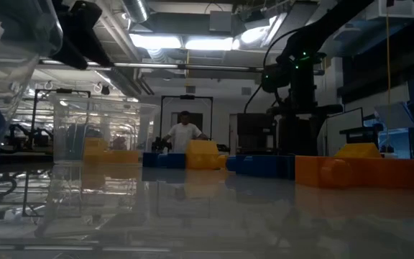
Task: Sort blocks
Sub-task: Put the blue game piece into the bottom left transparent bin
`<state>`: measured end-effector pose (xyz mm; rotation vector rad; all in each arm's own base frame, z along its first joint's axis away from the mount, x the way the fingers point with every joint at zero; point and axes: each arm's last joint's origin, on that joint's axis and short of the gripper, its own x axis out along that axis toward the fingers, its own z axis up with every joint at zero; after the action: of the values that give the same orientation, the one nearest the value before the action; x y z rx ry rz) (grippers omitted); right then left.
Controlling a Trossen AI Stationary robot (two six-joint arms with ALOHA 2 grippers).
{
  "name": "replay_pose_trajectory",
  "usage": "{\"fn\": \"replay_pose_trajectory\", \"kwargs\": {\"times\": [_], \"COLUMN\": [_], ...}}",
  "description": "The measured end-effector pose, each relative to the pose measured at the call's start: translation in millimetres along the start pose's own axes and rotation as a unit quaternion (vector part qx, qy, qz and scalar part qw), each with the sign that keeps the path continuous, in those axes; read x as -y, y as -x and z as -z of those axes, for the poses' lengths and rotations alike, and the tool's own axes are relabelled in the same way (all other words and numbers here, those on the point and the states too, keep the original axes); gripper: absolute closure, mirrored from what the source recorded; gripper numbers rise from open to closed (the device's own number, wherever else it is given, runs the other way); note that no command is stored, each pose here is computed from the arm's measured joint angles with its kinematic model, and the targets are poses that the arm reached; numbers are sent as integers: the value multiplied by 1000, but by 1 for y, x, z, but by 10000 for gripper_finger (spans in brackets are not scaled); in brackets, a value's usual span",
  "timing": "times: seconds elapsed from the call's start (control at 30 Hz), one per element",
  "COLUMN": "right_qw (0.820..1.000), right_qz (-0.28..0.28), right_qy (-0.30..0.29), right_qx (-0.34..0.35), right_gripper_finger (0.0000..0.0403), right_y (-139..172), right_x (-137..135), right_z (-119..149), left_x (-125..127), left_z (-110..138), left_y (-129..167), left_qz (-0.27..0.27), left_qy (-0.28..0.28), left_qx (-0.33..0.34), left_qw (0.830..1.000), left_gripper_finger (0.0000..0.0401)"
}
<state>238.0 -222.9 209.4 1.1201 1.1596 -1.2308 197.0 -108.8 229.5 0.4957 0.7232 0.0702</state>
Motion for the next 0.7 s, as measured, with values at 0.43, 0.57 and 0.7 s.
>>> {"fn": "replay_pose_trajectory", "kwargs": {"times": [0.43,0.57,0.7], "right_qw": [993,988,986], "right_qz": [-29,-32,-33], "right_qy": [118,152,166], "right_qx": [-4,-3,-3], "right_gripper_finger": [212,212,212], "right_y": [8,8,9], "right_x": [-8,-14,-17], "right_z": [1,7,11], "left_x": [-4,-4,-4], "left_z": [-10,-10,-10], "left_y": [5,5,5], "left_qz": [-1,-1,-1], "left_qy": [8,10,10], "left_qx": [13,13,13], "left_qw": [1000,1000,1000], "left_gripper_finger": [195,195,195]}}
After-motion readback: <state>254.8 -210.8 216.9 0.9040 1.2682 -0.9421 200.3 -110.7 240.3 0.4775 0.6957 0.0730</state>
